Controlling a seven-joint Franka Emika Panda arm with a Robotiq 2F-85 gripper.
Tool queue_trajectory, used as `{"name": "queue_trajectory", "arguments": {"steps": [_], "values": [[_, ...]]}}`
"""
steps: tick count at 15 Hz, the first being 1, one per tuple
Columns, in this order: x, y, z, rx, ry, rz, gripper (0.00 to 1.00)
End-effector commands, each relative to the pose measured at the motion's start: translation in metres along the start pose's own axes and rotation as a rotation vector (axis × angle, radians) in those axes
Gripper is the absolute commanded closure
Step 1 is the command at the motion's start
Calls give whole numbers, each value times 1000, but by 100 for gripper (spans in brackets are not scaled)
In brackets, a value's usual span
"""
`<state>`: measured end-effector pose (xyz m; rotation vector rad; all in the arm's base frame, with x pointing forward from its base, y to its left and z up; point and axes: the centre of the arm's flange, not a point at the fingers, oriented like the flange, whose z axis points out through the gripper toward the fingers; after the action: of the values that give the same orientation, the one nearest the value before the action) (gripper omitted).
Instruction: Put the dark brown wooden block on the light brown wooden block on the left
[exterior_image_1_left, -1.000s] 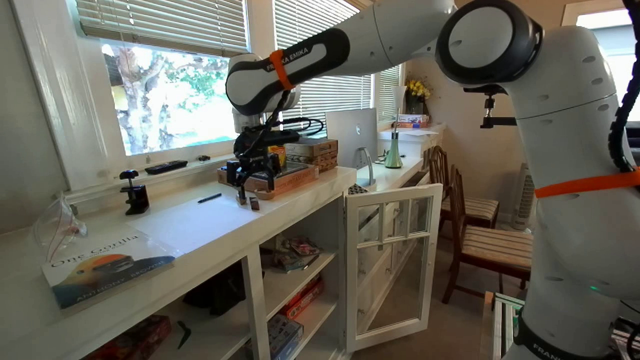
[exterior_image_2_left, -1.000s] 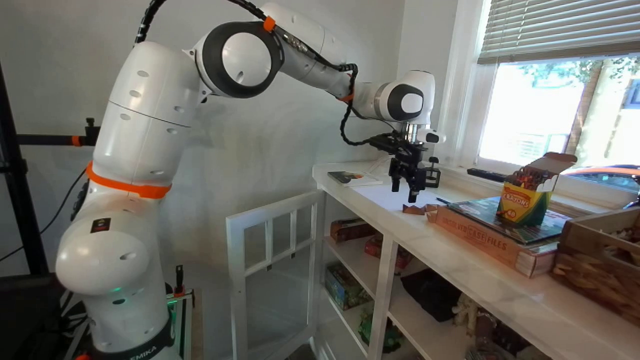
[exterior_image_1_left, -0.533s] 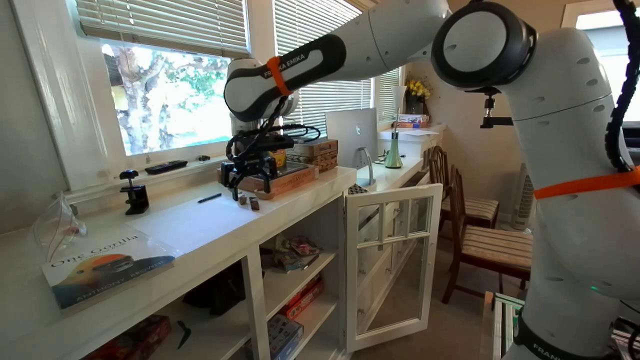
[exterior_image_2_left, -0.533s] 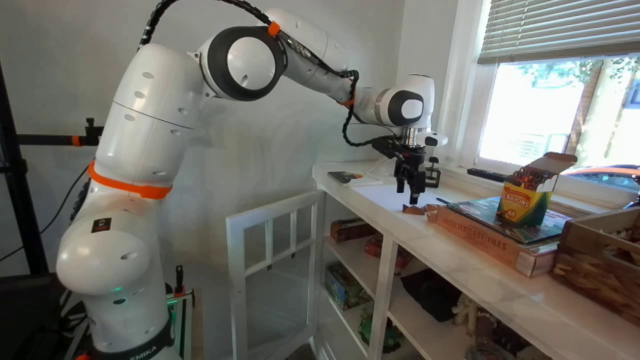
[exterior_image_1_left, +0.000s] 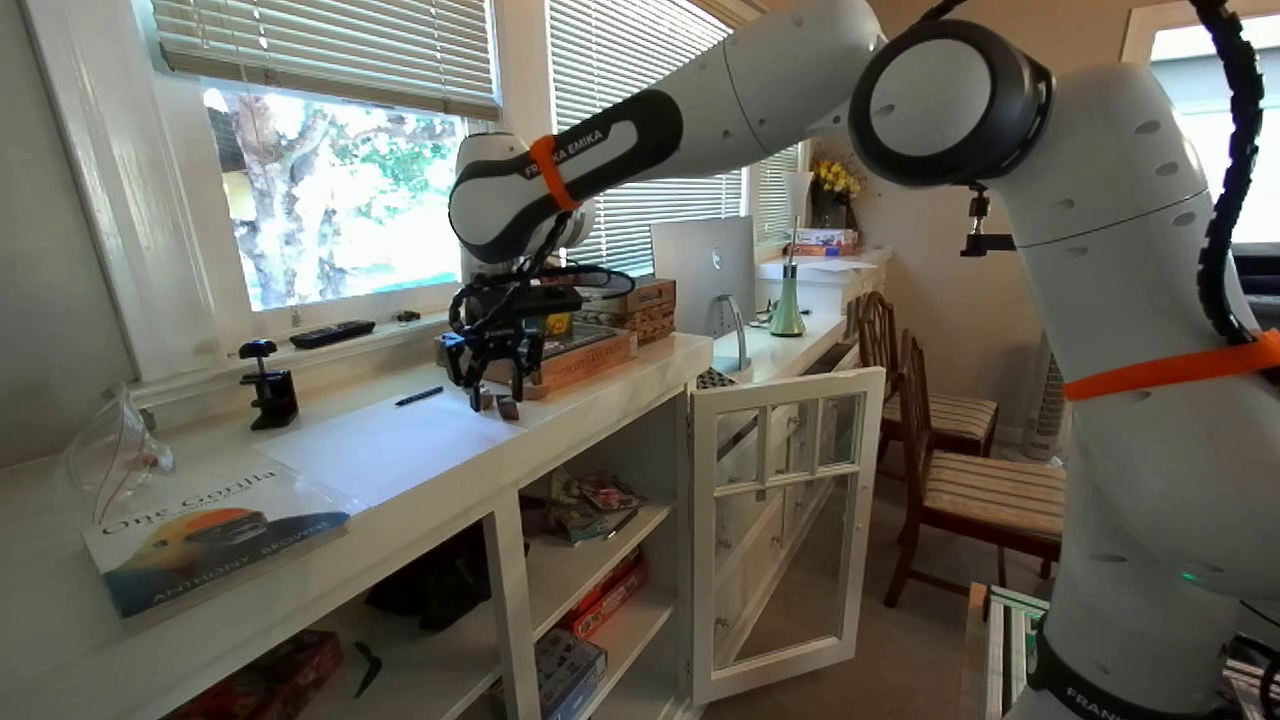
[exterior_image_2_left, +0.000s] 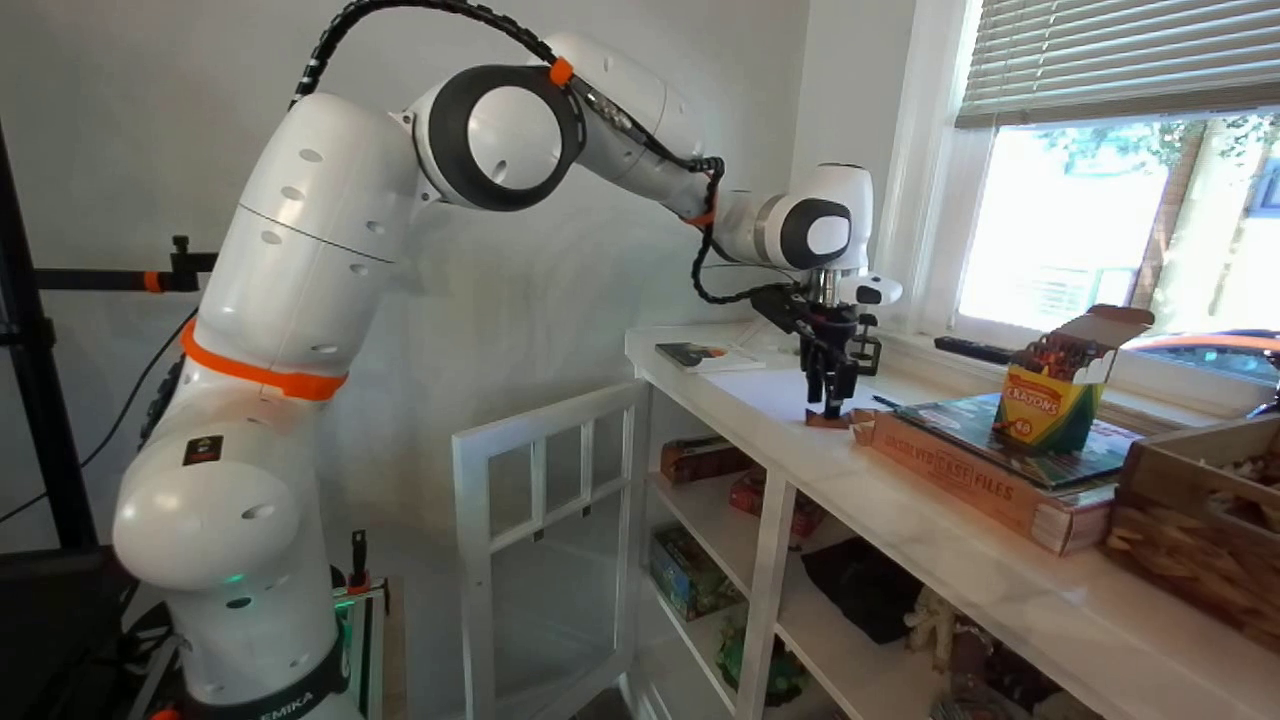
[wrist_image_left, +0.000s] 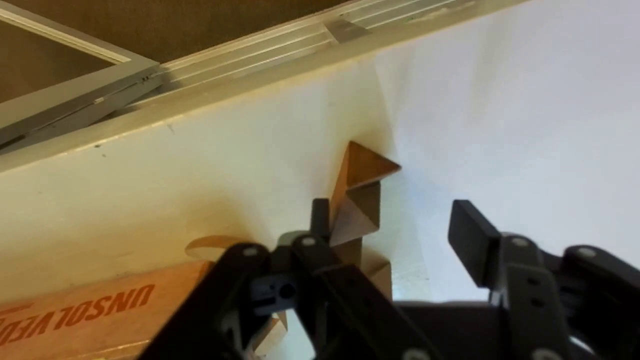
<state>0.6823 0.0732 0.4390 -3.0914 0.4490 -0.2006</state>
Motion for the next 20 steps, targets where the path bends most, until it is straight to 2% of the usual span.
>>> {"name": "queue_trajectory", "arguments": {"steps": [1,5,13,20], "values": [[4,-4,9,-7,16,5,67],[5,0,7,-5,24,1,96],[31,23,-25,7,93,45,94],[46,10,-36,35,125,31,94]]}}
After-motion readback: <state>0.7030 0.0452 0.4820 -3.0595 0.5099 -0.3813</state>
